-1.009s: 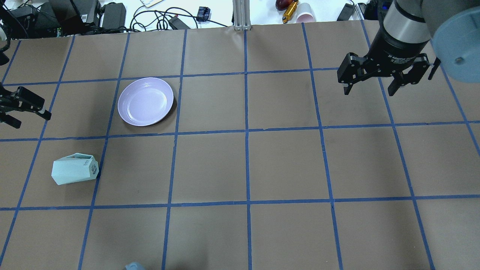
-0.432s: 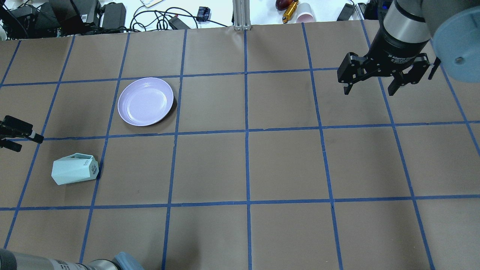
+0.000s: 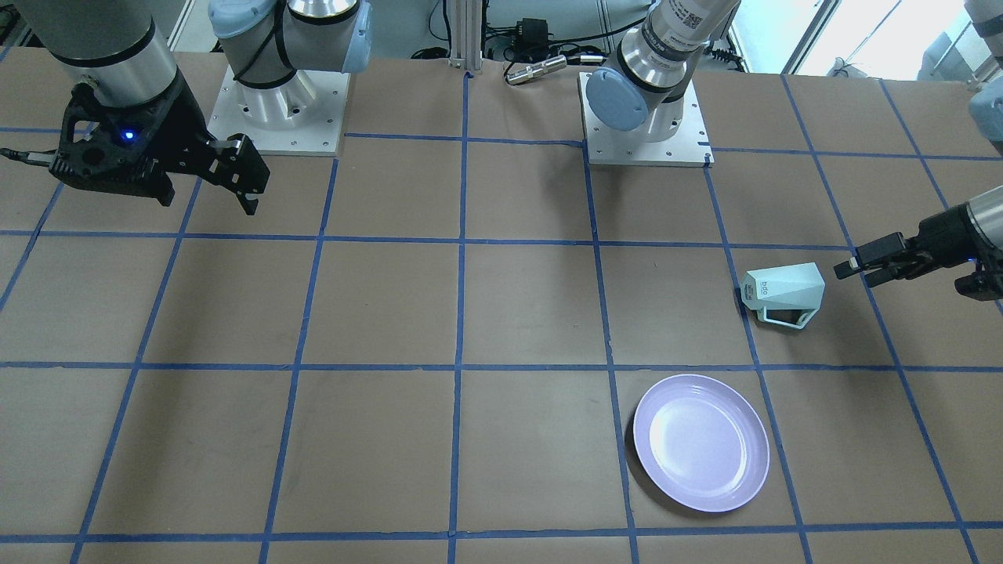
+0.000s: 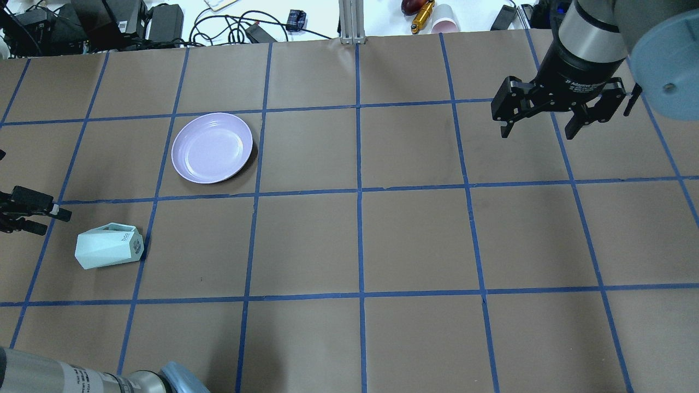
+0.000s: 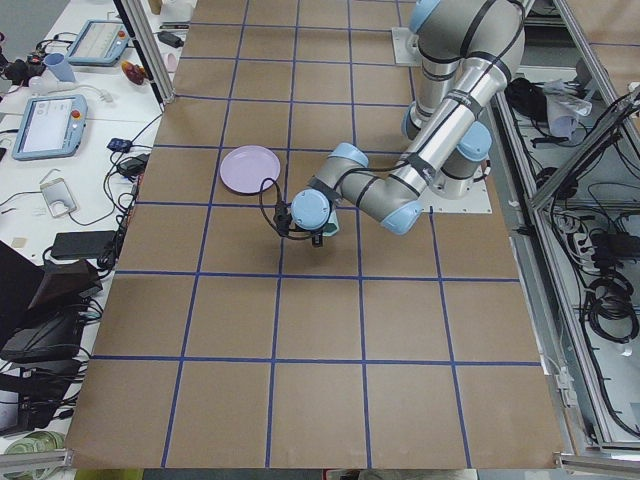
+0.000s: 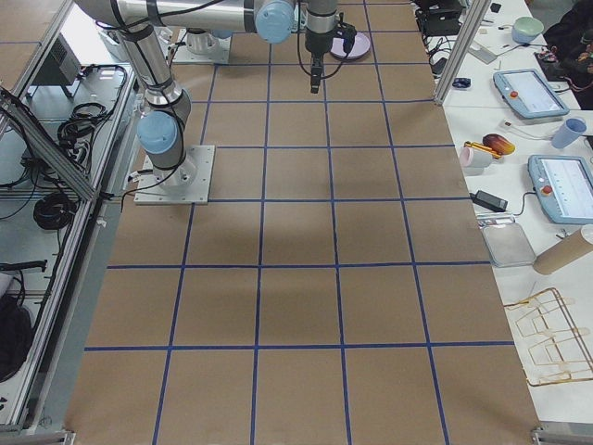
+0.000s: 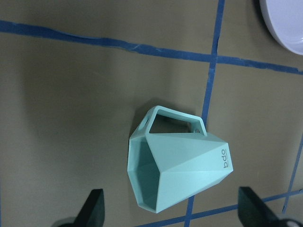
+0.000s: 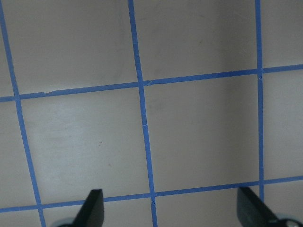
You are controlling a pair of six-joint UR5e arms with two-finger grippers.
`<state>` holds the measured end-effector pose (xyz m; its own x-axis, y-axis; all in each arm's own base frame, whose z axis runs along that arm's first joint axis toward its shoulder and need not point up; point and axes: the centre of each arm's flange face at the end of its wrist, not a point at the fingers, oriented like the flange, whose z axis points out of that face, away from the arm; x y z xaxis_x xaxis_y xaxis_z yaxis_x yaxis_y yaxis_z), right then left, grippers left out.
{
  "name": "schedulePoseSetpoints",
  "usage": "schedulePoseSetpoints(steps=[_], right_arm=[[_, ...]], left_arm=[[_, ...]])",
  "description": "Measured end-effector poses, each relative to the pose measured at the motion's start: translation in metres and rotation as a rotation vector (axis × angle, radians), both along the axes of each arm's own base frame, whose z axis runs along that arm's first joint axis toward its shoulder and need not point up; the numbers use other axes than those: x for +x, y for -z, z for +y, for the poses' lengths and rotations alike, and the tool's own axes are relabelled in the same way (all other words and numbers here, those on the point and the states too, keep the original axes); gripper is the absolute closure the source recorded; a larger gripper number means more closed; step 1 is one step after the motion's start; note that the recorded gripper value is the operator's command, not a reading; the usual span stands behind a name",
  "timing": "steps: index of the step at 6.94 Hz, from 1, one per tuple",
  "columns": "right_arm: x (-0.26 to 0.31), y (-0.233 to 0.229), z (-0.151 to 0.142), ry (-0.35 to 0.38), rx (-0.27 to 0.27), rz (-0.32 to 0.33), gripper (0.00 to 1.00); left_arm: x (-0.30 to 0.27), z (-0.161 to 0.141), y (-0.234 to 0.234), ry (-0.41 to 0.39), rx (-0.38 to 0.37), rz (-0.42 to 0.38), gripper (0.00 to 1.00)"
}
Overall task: Flip cup and place on plate
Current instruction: 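Move the left gripper outward and down beside the mint-green cup, then close the left gripper on the cup's open rim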
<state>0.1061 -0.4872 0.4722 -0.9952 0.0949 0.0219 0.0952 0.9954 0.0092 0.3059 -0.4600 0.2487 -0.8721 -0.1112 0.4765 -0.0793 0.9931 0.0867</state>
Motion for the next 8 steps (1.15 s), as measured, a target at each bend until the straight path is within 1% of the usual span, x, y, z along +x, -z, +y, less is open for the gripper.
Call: schedulePoseSetpoints(steps=[3, 8], right_arm=[[0.000, 0.000, 0.000, 0.000, 0.000, 0.000, 0.00], [0.000, 0.000, 0.000, 0.000, 0.000, 0.000, 0.00]], left_arm=[[-0.004, -0.002, 0.031, -0.011, -0.002, 0.097, 0.00], [-0.014, 0.005, 0.058, -0.020, 0.054, 0.178, 0.00]])
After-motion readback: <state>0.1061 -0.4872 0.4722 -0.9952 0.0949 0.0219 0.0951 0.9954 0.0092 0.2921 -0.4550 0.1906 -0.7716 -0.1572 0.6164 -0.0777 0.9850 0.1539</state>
